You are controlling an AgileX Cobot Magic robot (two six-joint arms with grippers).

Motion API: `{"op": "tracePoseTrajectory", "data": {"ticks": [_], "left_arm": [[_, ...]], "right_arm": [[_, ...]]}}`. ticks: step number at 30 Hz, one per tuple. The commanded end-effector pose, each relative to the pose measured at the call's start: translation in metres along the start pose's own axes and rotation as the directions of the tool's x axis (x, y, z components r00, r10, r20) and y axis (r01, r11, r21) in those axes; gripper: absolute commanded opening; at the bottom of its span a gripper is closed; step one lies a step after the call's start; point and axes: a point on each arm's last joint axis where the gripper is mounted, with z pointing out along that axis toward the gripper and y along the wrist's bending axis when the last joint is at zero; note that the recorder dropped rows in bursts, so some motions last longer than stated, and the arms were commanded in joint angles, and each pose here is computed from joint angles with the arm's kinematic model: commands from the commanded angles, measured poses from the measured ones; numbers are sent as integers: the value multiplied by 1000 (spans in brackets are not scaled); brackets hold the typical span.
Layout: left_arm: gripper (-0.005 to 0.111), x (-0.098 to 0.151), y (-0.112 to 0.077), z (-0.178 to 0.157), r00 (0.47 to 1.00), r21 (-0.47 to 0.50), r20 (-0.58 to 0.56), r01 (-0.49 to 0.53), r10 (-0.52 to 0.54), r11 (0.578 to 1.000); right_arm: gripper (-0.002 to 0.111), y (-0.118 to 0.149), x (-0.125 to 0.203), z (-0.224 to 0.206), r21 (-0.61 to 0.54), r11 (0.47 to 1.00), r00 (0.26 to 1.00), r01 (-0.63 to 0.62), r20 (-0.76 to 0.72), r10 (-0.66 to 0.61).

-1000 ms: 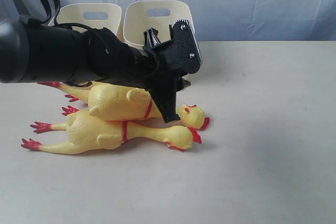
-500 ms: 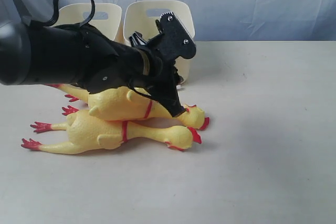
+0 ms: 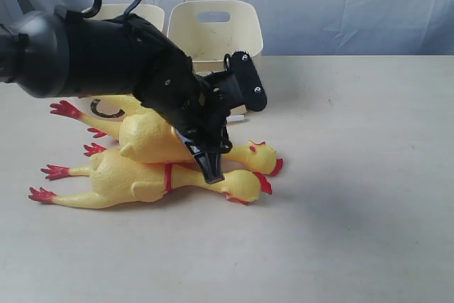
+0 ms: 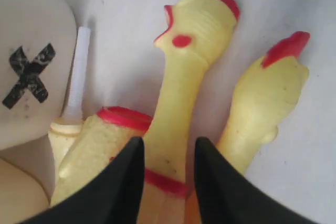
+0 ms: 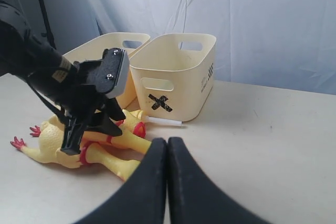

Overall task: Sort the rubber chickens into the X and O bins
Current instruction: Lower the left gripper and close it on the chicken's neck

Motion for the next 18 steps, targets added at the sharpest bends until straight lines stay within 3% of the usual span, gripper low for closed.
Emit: {"op": "tracePoseTrajectory", "data": {"ticks": [1,7,18], "left_arm": [[32,-11,-2,-7,989,5,28,-144,144,990],[32,-15,2,-4,958,-3,13,-288,288,958],[46,-25,2,26,948,57,-69,-307,311,950]], "right_arm": [[0,0,-2,-1,-2,1000,1000,7,9,-7],[0,0,-2,-1,-2,1000,1000,7,9,-7],[0,0,-2,-1,-2,1000,1000,7,9,-7]]}}
